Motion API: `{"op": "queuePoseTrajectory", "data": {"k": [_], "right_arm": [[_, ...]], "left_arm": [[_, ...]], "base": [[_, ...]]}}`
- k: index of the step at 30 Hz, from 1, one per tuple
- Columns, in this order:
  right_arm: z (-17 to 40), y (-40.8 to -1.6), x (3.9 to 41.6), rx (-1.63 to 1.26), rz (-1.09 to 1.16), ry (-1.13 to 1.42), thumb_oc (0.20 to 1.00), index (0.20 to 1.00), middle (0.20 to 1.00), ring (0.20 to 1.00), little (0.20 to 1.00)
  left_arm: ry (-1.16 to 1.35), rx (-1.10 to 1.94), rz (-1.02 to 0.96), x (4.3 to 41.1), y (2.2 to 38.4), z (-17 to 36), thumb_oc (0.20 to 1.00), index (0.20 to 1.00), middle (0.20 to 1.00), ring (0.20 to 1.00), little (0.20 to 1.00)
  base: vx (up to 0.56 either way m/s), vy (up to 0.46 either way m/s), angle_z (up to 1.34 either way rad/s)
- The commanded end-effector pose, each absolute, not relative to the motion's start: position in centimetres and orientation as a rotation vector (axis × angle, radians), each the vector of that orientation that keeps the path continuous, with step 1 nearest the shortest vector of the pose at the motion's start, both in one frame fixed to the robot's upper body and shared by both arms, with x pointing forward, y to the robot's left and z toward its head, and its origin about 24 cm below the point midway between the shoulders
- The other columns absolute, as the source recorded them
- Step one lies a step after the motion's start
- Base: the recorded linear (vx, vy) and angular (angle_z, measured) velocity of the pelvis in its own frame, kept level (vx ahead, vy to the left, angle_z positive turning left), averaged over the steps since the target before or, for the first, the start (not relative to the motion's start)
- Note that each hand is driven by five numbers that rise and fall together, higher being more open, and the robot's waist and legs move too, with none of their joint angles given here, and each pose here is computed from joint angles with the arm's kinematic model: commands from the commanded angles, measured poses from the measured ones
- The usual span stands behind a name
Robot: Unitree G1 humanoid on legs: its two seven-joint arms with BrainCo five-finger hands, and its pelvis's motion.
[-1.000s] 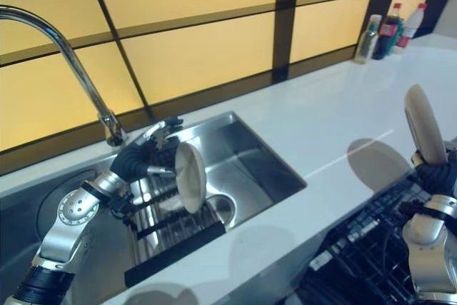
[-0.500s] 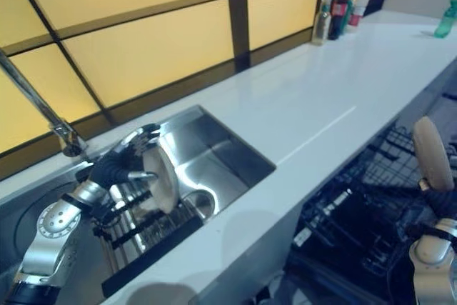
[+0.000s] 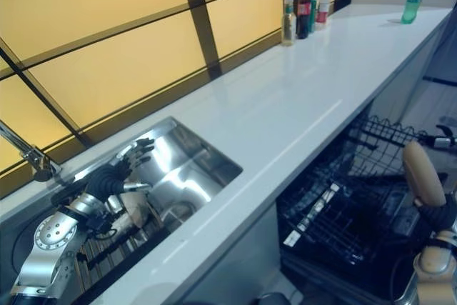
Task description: Pick up plates and place into dishwasher.
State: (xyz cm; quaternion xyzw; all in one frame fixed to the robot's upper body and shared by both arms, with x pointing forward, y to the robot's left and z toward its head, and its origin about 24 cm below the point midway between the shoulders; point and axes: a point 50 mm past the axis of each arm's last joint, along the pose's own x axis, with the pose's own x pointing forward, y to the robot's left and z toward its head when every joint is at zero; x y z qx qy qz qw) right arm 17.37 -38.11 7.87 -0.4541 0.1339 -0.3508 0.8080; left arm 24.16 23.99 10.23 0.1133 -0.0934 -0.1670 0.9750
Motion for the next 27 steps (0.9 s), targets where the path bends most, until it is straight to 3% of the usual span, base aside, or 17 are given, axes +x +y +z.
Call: {"op": "queuePoseTrajectory", "data": {"k": [1, 27], "right_arm": [[10.5, -37.4, 18.8, -1.022, -0.687, 0.138, 0.200, 0.200, 0.200, 0.200, 0.200], [9.5, -34.2, 21.3, -1.074, -0.358, 0.163, 0.200, 0.200, 0.200, 0.200, 0.200]], "left_arm": [[-0.236, 0.221, -0.293, 23.3, 25.0, 11.1, 1.000, 1.000, 1.000, 1.000, 1.000], [-0.138, 0.234, -0.311, 22.7, 25.0, 9.6, 1.000, 1.000, 1.000, 1.000, 1.000]], "base": [[0.08, 0.028, -0.02], [0.04, -0.021, 0.03]]}}
